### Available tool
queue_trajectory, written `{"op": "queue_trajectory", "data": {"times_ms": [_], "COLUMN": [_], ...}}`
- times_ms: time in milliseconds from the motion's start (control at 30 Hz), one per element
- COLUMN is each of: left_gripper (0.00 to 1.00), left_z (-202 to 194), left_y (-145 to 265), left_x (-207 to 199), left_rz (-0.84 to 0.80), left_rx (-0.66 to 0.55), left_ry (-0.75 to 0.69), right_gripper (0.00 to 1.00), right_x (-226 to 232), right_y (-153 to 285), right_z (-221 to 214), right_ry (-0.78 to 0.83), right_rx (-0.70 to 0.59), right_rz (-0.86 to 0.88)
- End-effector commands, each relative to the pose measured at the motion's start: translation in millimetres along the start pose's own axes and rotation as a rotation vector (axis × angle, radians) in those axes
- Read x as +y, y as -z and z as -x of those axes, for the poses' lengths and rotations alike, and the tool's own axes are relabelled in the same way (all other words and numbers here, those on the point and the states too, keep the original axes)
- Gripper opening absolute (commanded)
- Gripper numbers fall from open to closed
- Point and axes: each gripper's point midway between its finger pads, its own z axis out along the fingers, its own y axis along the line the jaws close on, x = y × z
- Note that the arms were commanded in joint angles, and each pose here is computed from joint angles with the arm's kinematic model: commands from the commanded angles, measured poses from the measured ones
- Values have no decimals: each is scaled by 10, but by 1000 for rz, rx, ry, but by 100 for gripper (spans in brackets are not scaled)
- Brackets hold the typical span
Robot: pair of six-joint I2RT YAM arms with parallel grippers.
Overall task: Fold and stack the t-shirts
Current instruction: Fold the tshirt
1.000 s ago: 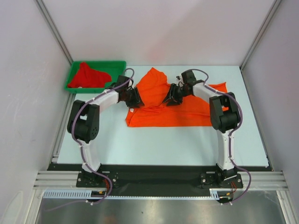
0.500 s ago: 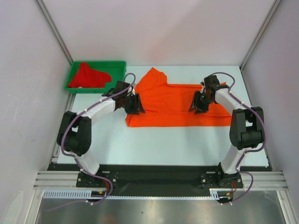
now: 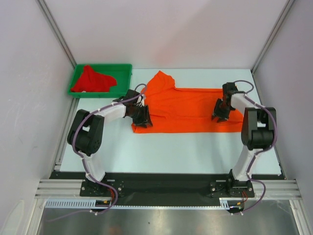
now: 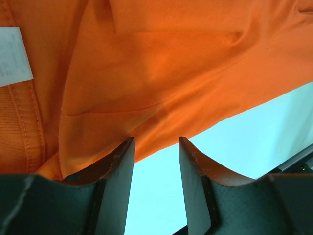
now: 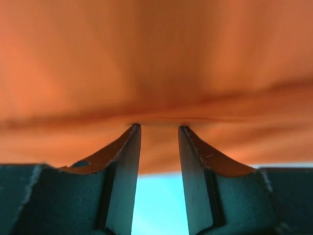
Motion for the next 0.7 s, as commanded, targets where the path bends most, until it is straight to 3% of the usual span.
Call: {"op": "queue_trajectory", "data": {"times_ms": [0,67,200,467,667], "left_gripper": [46,46,48,49,48], "left_z": [121,151,307,362,261], "left_y": [63,106,264,279,79], "left_x": [-89,-101,-170,-269,-68], "left_rz": [-28,-20,-7,-51,-6], "left_rx": [-18,-17,-65,-64,-23], "left_ry": [-58,-78,-136,-180,-142], "right_gripper": [42,41,43,51,50], "right_x": [-91,-70,-133,-521,-885], "right_y": [-244,-133,167,525,363], "right_z": [597,970,1306,748,557], "right_ry": [-25,-38,-35,-88,-170], "right_rx": [-95,-139,-209,-189,-149], "right_rz": [-35,-43,-91,-83,-71]}}
